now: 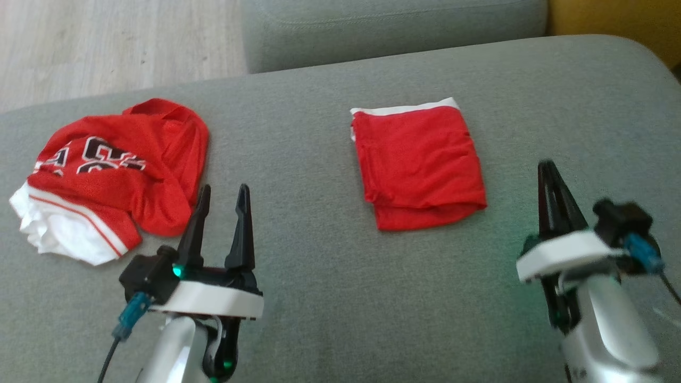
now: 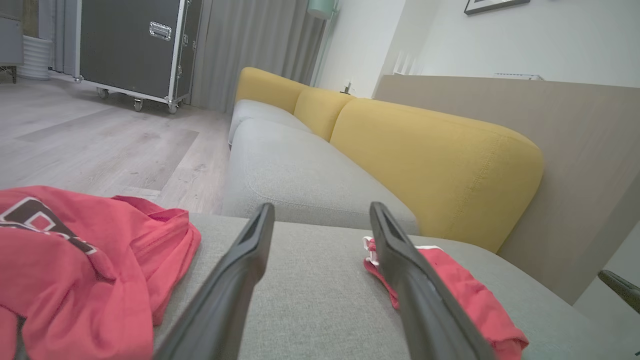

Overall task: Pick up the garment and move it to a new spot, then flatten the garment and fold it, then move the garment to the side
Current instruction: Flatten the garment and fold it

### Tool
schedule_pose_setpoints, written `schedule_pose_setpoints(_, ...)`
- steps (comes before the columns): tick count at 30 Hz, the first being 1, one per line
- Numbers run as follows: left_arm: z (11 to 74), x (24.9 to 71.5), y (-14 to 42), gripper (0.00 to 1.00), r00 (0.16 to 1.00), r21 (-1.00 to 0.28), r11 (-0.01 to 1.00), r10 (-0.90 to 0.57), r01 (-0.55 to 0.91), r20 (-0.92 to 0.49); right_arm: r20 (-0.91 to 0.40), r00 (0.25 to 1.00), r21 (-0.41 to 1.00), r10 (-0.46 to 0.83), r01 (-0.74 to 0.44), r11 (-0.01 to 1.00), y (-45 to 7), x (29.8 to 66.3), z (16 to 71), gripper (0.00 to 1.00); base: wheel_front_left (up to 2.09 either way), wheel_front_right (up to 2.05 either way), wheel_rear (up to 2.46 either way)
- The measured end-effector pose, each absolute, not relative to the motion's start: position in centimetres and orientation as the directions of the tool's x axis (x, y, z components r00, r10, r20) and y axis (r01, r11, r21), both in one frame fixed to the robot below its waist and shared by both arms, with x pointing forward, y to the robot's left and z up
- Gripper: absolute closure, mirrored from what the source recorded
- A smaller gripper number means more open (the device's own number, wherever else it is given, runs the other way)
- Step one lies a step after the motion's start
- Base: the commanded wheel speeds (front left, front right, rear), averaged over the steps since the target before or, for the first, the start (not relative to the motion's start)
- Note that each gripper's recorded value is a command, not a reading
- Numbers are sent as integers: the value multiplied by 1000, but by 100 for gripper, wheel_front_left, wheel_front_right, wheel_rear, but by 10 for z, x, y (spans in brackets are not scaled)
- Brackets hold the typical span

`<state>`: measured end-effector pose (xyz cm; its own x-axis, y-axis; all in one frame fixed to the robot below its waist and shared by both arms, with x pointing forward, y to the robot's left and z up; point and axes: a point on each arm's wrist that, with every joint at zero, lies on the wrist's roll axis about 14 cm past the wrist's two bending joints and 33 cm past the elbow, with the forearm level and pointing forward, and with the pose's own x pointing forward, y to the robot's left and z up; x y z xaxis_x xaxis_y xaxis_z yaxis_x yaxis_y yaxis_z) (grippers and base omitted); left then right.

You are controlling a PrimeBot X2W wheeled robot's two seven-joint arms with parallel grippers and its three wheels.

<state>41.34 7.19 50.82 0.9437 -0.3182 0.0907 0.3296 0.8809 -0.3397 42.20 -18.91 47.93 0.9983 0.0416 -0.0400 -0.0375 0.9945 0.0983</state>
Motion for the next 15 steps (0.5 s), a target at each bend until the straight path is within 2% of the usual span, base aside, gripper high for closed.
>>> schedule_pose_setpoints(1,507,412,71,0,943,-341,880,-321,331,88,-44,999,101,32,-27,995,-192,416,477,0,0,0,0)
schedule_pose_setpoints(6,501,408,70,0,945,-360,875,-320,323,70,-49,999,118,14,-8,993,-196,399,472,0,0,0,0)
schedule_pose_setpoints(15,496,406,76,0,951,-361,882,-305,304,55,-43,998,115,44,-39,993,-185,405,473,0,0,0,0)
